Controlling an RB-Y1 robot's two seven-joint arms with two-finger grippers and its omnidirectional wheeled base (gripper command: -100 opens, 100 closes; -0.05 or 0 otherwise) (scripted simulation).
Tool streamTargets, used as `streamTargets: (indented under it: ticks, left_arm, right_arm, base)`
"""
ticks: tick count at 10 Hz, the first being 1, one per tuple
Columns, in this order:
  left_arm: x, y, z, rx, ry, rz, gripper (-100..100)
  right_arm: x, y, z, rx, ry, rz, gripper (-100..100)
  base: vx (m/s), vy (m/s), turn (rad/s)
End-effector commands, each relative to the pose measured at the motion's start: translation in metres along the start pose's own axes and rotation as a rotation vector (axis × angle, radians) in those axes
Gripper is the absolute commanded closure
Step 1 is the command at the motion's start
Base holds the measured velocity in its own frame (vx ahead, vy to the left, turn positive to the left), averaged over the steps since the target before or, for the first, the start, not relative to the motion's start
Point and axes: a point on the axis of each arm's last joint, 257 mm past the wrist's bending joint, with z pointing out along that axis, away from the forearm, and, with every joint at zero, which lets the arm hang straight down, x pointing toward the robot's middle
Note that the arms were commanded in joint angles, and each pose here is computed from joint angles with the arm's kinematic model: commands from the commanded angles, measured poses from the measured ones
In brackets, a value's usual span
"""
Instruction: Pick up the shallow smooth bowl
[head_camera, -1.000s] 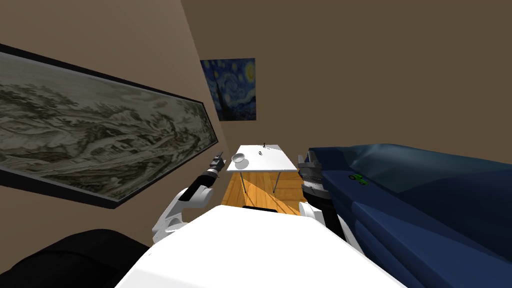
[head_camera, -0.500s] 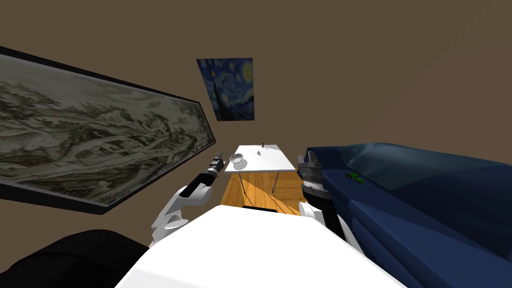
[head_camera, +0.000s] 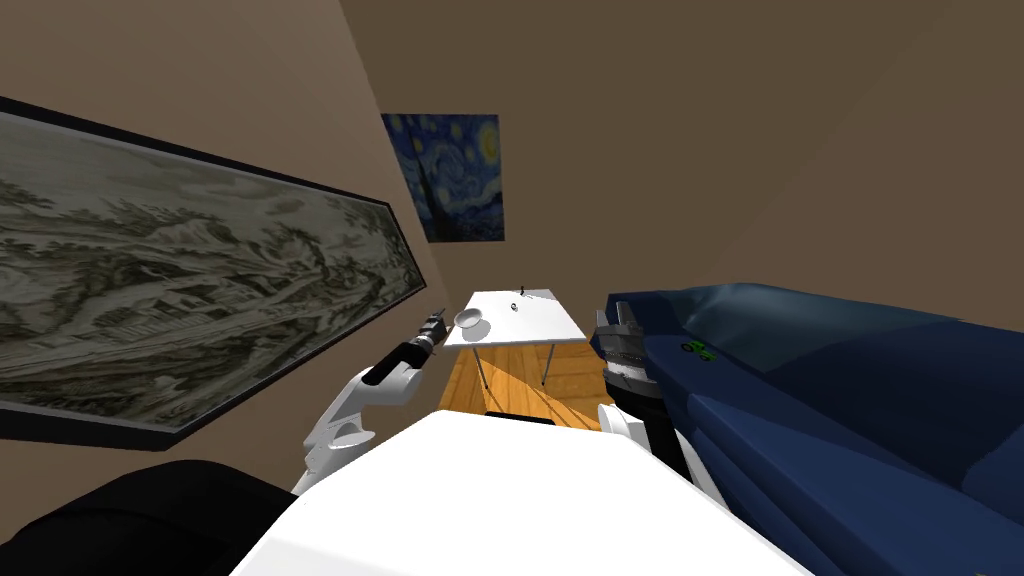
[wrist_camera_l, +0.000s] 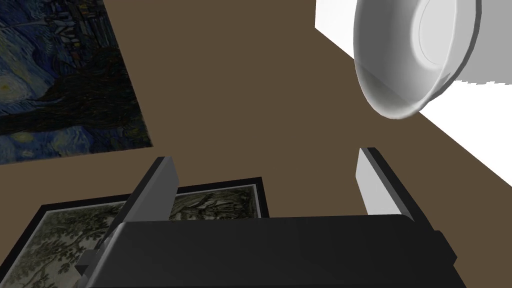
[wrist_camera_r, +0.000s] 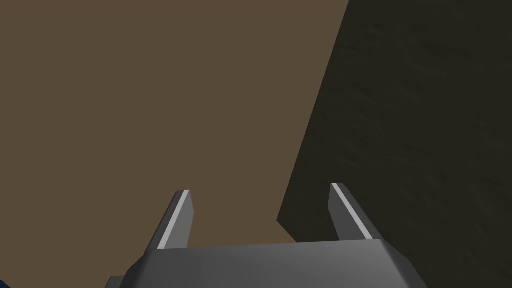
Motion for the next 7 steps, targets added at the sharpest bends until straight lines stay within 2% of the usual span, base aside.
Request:
streamTargets:
  ticks: [1, 7]
  left_arm:
    - [-0.006, 0.007, 0.003, -0.041, -0.009, -0.020, -100]
    - [-0.022, 0.036, 0.007, -0.175, -0.046, -0.054, -100]
  right_arm:
    - [0.000, 0.000, 0.000, 0.000, 0.000, 0.000, 0]
    - [0.000, 0.000, 0.000, 0.000, 0.000, 0.000, 0]
  base:
    - [0.017, -0.018, -0.090]
    - [0.012, -0.008, -0.062]
